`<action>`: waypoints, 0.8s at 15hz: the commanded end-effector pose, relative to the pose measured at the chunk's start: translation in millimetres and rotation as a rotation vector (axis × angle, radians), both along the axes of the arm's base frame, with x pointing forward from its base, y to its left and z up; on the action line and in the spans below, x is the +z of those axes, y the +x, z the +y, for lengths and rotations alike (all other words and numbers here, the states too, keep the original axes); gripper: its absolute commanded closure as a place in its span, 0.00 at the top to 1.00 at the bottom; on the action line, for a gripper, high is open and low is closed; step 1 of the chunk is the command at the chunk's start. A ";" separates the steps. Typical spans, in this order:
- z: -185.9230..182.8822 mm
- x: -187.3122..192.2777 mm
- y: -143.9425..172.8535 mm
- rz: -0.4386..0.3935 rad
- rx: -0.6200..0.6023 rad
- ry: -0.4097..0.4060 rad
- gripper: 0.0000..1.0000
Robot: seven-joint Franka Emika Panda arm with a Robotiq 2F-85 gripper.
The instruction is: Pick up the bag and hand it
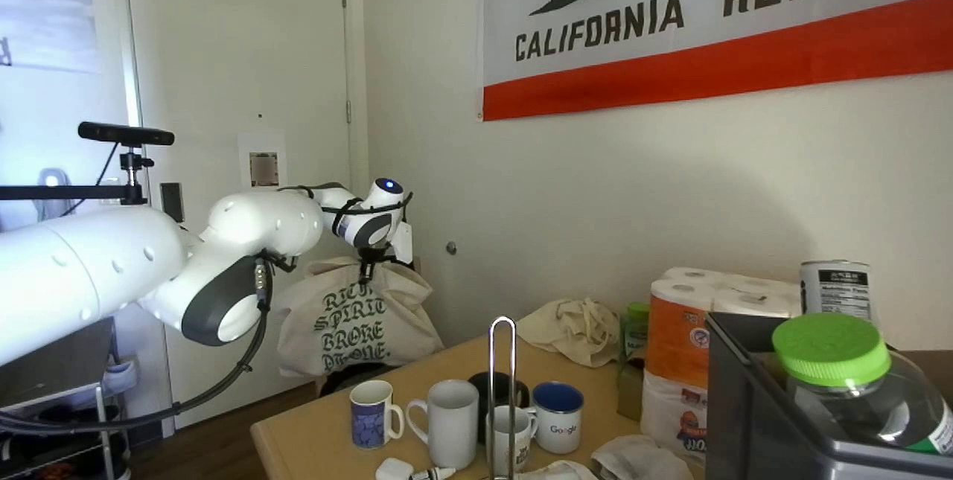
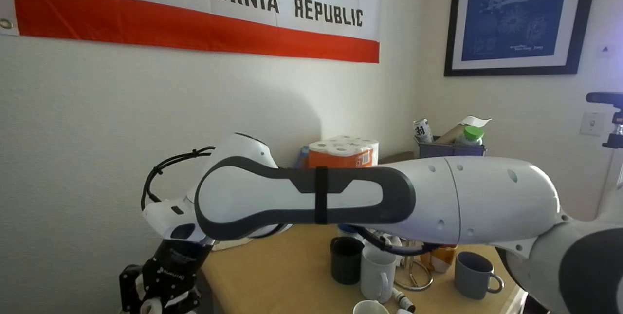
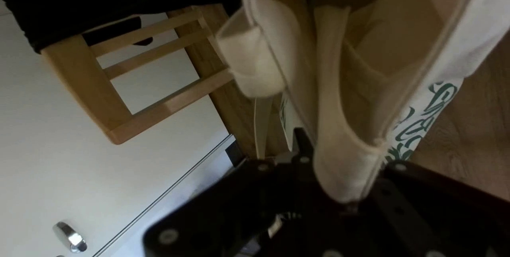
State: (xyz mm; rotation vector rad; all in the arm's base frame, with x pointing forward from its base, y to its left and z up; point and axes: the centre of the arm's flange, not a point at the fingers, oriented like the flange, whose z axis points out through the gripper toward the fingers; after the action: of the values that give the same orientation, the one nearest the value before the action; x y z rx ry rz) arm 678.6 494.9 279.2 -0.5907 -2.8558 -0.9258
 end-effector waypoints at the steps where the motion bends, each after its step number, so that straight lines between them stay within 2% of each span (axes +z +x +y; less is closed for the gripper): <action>1: 40.0 23.0 55.1 -0.011 0.012 0.072 0.02; 12: 56.0 -1.9 45.8 0.005 0.010 0.084 0.02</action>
State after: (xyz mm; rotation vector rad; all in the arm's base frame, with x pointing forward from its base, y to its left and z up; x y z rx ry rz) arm 669.9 505.2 253.1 -0.5939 -2.8197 -0.9259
